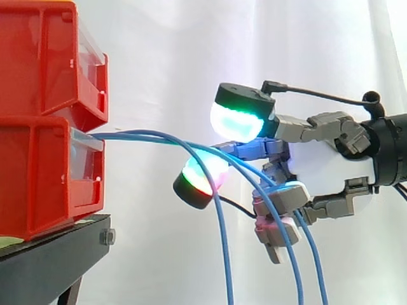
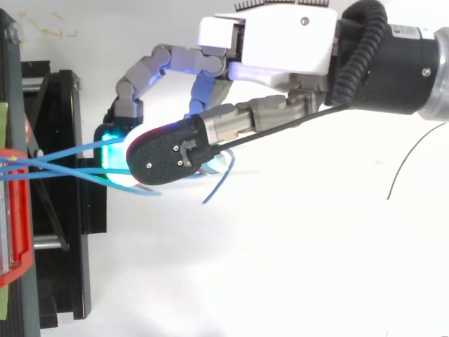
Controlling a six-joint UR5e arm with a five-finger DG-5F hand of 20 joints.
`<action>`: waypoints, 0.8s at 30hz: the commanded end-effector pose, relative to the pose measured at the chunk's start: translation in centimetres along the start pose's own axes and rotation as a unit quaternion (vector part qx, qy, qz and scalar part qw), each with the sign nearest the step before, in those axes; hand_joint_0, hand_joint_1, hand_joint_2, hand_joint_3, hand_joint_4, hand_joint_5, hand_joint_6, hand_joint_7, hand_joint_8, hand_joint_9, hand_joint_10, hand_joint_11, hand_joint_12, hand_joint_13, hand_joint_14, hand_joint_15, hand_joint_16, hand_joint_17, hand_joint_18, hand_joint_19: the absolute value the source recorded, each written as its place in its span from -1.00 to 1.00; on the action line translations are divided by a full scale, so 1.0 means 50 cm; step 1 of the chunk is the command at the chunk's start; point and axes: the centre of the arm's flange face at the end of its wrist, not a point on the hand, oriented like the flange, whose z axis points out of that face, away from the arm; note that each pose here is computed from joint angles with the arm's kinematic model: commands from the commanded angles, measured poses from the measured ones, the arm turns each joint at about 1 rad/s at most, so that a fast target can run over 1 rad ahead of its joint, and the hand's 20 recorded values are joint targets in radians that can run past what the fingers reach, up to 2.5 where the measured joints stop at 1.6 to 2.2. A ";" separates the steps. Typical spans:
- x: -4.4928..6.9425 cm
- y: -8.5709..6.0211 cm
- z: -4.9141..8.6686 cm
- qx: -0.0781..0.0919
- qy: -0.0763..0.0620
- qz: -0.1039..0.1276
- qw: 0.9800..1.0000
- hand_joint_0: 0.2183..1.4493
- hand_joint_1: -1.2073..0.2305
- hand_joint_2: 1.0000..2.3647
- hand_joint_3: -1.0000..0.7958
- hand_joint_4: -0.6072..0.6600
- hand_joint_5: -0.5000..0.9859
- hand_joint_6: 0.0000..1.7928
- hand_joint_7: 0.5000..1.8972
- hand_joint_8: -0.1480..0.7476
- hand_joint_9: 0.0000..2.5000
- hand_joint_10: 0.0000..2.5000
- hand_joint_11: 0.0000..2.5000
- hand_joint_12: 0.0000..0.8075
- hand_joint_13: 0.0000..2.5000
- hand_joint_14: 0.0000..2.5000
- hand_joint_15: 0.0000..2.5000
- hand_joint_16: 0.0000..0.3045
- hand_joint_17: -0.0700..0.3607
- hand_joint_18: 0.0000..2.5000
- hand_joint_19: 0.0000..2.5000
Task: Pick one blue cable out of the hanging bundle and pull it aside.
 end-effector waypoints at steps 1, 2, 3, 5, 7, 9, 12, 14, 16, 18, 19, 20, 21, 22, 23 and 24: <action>-0.008 0.007 -0.009 0.007 0.000 -0.021 1.000 -0.43 -0.04 -0.99 -0.31 -0.20 -0.55 -0.05 -0.49 -0.16 0.06 -0.99 0.18 -0.22 -0.11 -0.98 -0.13 -0.71 -0.22 -0.36 -0.27; -0.009 0.011 -0.010 0.006 0.000 -0.024 1.000 -0.43 -0.09 -0.98 -0.27 -0.21 -0.55 -0.05 -0.46 -0.17 0.06 -0.99 0.18 -0.22 -0.11 -0.98 -0.13 -0.71 -0.22 -0.36 -0.28; -0.009 0.011 -0.010 0.006 0.000 -0.024 1.000 -0.43 -0.09 -0.98 -0.27 -0.21 -0.55 -0.05 -0.46 -0.17 0.06 -0.99 0.18 -0.22 -0.11 -0.98 -0.13 -0.71 -0.22 -0.36 -0.28; -0.011 0.015 -0.012 0.005 -0.001 -0.025 1.000 -0.42 -0.20 -0.98 -0.16 -0.19 -0.56 -0.03 -0.45 -0.17 0.05 -0.99 0.19 -0.22 -0.11 -0.98 -0.14 -0.71 -0.22 -0.34 -0.29; -0.009 0.015 -0.012 0.005 0.000 -0.025 1.000 -0.41 -0.29 -0.97 -0.12 -0.16 -0.58 0.00 -0.52 -0.18 0.04 -0.99 0.20 -0.21 -0.10 -0.98 -0.14 -0.71 -0.22 -0.34 -0.29; -0.004 0.015 -0.010 0.004 0.000 -0.025 1.000 -0.37 -0.36 -0.97 -0.09 -0.18 -0.59 0.02 -0.53 -0.19 0.03 -0.99 0.21 -0.21 -0.11 -0.98 -0.14 -0.72 -0.22 -0.33 -0.30; -0.003 0.018 -0.011 0.003 0.000 -0.025 1.000 -0.31 -0.45 -0.97 -0.16 -0.24 -0.60 0.04 -0.56 -0.19 0.02 -1.00 0.22 -0.22 -0.12 -0.98 -0.14 -0.72 -0.23 -0.33 -0.32; -0.003 0.018 -0.011 0.003 0.000 -0.024 1.000 -0.22 -0.50 -0.99 -0.31 -0.28 -0.61 0.05 -0.62 -0.22 0.00 -1.00 0.21 -0.22 -0.12 -0.98 -0.15 -0.73 -0.24 -0.33 -0.34; -0.002 0.015 -0.011 0.004 0.000 -0.025 1.000 -0.21 -0.51 -1.00 -0.44 -0.23 -0.60 0.05 -0.65 -0.21 -0.01 -1.00 0.20 -0.23 -0.13 -0.98 -0.16 -0.73 -0.24 -0.33 -0.34; -0.003 0.017 -0.011 0.004 0.000 -0.024 1.000 -0.30 -0.46 -1.00 -0.44 -0.18 -0.60 0.04 -0.64 -0.19 0.00 -1.00 0.21 -0.23 -0.13 -0.98 -0.15 -0.73 -0.24 -0.33 -0.33; -0.003 0.017 -0.011 0.004 0.000 -0.024 1.000 -0.41 -0.41 -1.00 -0.44 -0.15 -0.59 0.04 -0.62 -0.18 0.01 -0.99 0.20 -0.21 -0.13 -0.98 -0.14 -0.72 -0.24 -0.34 -0.32; -0.003 0.017 -0.011 0.004 0.000 -0.024 1.000 -0.46 -0.34 -1.00 -0.44 -0.14 -0.58 0.03 -0.63 -0.15 0.02 -1.00 0.20 -0.19 -0.13 -0.98 -0.15 -0.72 -0.22 -0.34 -0.32; -0.002 0.014 -0.011 0.005 0.000 -0.025 1.000 -0.47 -0.31 -1.00 -0.44 -0.14 -0.58 0.03 -0.63 -0.15 0.02 -1.00 0.20 -0.19 -0.12 -0.98 -0.15 -0.71 -0.22 -0.33 -0.32; -0.003 0.018 -0.011 0.003 0.000 -0.024 1.000 -0.52 -0.20 -1.00 -0.44 -0.11 -0.57 0.02 -0.61 -0.11 0.03 -1.00 0.18 -0.16 -0.11 -0.98 -0.15 -0.70 -0.20 -0.33 -0.31; -0.002 0.017 -0.011 0.004 0.001 -0.024 1.000 -0.53 -0.12 -1.00 -0.44 -0.11 -0.56 0.02 -0.60 -0.10 0.04 -1.00 0.18 -0.15 -0.11 -0.98 -0.15 -0.69 -0.19 -0.33 -0.30; -0.003 0.017 -0.011 0.004 0.000 -0.024 1.000 -0.53 -0.07 -1.00 -0.44 -0.11 -0.56 0.02 -0.60 -0.08 0.04 -1.00 0.18 -0.15 -0.11 -0.98 -0.15 -0.69 -0.19 -0.33 -0.30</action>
